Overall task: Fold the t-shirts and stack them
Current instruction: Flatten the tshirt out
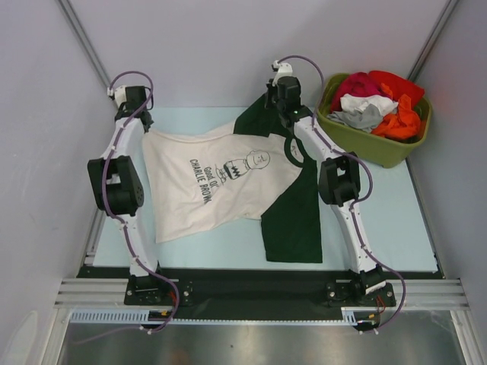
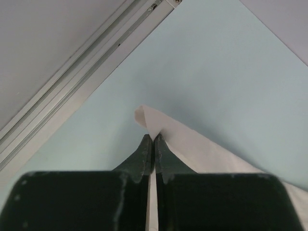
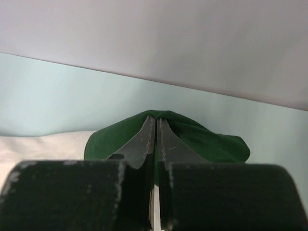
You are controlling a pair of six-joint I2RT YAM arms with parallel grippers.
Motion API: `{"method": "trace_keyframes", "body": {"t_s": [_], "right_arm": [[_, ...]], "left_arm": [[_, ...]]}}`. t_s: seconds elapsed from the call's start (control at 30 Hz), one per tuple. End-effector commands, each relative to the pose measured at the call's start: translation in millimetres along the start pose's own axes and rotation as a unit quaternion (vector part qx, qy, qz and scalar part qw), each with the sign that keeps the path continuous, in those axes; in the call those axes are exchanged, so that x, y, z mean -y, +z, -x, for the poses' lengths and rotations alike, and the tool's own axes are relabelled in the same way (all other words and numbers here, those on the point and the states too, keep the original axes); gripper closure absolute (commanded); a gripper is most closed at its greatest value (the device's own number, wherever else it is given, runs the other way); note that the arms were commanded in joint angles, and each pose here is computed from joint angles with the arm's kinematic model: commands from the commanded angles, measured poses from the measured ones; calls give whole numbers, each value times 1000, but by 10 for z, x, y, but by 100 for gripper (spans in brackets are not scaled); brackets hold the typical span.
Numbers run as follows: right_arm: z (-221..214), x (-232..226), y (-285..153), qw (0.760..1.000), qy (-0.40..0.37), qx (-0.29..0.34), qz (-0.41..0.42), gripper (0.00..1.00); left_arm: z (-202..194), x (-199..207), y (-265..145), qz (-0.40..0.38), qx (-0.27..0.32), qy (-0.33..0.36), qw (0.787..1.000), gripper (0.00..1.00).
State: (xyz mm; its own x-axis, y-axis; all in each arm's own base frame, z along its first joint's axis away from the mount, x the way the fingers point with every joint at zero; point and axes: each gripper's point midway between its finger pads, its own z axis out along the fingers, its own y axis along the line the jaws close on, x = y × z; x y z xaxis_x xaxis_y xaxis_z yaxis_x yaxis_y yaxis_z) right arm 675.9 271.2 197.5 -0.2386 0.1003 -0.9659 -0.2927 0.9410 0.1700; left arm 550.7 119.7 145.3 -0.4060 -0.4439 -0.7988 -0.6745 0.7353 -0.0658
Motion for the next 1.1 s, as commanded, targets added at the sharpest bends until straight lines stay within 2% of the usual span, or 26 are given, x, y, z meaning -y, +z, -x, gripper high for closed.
{"method": "trace_keyframes", "body": {"t_s": [0.0,0.03,0.07,0.1,0.13,0.2,0.27,0.3,0.33,0.37,0.4,0.43,0.47,0.53,0.57,0.63,0.67,0.7,0.77,0.8,0.83,0.9,0.97,1.0,1.03,1.07], "right_arm": [[138,42,-37,1000,11,13,-11,100],[129,38,-40,1000,12,11,-10,98],[62,42,-17,1000,14,4,-10,77],[192,30,-28,1000,24,14,-9,64],[110,43,-52,999,27,-10,-13,58],[166,101,-90,997,64,-18,-34,32],[130,140,-232,993,95,-53,-56,23],[308,106,-370,990,116,-51,-58,23],[34,151,-464,985,119,-97,-74,21],[1,168,-556,983,120,-111,-87,20],[160,146,-735,982,123,-110,-93,20],[-74,178,-860,974,129,-151,-111,20],[-89,175,-969,970,136,-163,-119,19],[-104,176,-1255,959,155,-195,-135,19],[-290,114,-1356,950,170,-228,-129,20],[-321,21,-1657,941,173,-263,-124,20],[-572,-22,-1812,930,169,-302,-124,22],[-666,-49,-1973,924,166,-323,-121,23],[-545,-112,-2321,925,173,-323,-103,28],[-910,-87,-2535,909,172,-365,-101,30],[-744,-133,-2743,916,177,-351,-82,32],[-1055,-20,-3063,898,186,-388,-89,37],[-1036,-55,-3353,893,202,-396,-71,44],[-1251,0,-3557,876,208,-427,-82,49],[-1306,-26,-3671,870,216,-437,-78,55],[-1279,-52,-3796,871,220,-433,-72,55]], "left_arm": [[341,-100,-223,18,16,-4,1000,93],[368,-144,-244,25,13,-10,1000,86],[375,-240,-282,38,-1,-12,999,62],[375,-263,-313,42,-8,-20,999,50],[365,-299,-346,45,-17,-21,999,47],[328,-384,-492,48,-37,-19,998,37],[110,-518,-597,65,-71,-17,995,29],[155,-548,-761,57,-68,-36,995,27],[50,-539,-830,44,-87,-40,994,27],[-190,-611,-870,47,-115,-39,991,27],[-193,-624,-1028,34,-117,-59,991,28],[-325,-571,-1126,7,-142,-68,987,29],[-641,-641,-1152,10,-178,-64,982,30],[-825,-691,-1359,-6,-201,-79,976,33],[-1177,-798,-1401,2,-241,-75,968,33],[-1308,-916,-1590,4,-246,-96,964,35],[-1582,-1014,-1664,11,-276,-100,956,36],[-1677,-1041,-1732,15,-285,-120,951,37],[-1900,-1127,-1919,9,-308,-141,941,40],[-1967,-1141,-1977,15,-316,-161,935,43],[-2028,-1169,-2053,16,-325,-169,930,47],[-2166,-1247,-2157,22,-337,-188,922,51],[-2267,-1381,-2221,40,-343,-206,916,53],[-2295,-1429,-2233,47,-344,-213,913,53],[-2311,-1509,-2225,58,-344,-226,910,55],[-2386,-1546,-2252,61,-357,-236,902,56]]}}
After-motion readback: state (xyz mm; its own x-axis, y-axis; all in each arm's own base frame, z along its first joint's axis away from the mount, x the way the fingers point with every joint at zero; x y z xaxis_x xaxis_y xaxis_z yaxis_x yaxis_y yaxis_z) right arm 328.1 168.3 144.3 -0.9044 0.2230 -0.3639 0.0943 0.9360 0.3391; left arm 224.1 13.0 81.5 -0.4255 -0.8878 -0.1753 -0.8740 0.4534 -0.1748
